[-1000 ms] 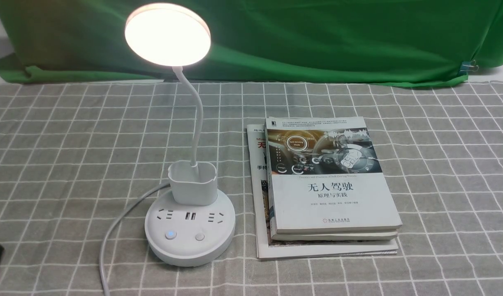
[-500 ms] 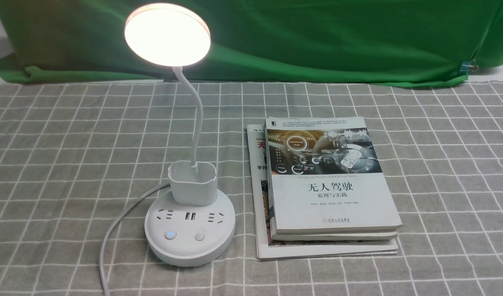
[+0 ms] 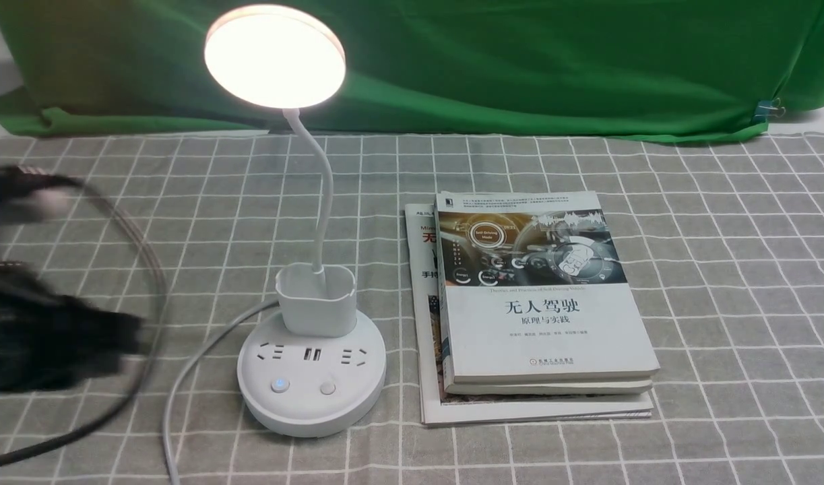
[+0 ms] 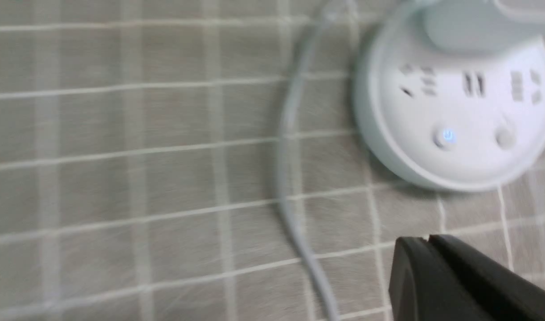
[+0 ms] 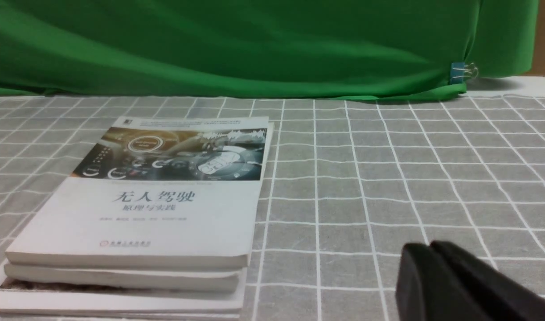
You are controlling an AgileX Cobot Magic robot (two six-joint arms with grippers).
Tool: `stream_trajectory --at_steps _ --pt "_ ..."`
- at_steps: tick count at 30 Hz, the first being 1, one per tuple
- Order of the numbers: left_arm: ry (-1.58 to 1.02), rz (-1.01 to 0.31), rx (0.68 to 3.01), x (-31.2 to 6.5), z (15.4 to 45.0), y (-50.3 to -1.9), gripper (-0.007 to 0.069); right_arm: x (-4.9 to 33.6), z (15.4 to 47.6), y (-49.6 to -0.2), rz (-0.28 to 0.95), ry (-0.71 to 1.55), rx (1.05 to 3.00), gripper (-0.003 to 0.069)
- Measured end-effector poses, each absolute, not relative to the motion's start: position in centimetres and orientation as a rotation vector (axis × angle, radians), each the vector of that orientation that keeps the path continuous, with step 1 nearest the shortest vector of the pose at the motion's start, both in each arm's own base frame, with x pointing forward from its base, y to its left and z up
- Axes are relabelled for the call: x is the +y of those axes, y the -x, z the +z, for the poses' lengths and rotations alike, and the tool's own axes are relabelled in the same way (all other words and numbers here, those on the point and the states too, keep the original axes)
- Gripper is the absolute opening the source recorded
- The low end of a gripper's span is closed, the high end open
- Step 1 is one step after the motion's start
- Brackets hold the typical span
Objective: Turn off the desk lamp on the grey coffee tablecloth by hand.
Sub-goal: 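Press the power button on the round power strip under the lamp with the left gripper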
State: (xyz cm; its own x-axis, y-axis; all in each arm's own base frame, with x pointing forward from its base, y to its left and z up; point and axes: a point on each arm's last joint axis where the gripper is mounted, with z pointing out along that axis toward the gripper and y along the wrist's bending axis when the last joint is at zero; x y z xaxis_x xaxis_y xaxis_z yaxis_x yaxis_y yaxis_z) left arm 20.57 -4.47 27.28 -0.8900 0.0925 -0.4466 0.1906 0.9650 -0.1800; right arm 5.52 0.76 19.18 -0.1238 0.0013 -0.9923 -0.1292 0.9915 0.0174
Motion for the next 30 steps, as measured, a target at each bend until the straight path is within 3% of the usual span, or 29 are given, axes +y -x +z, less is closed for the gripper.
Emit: stream_trajectory --at_steps 11,20,30 --pt "-0.626 -0.357 2.851 -14.8 22.3 -24.7 0.0004 0.8 19.2 -5.5 0.112 0.097 1.693 0.0036" --pt "-0.672 -0.302 2.836 -16.7 22.0 -28.7 0.0004 0.8 19.2 -5.5 0.112 0.097 1.693 0.0036" --pt "-0.71 -0.259 2.915 -16.7 20.4 -28.9 0.0004 0.8 19.2 -5.5 0.112 0.097 1.693 0.0036"
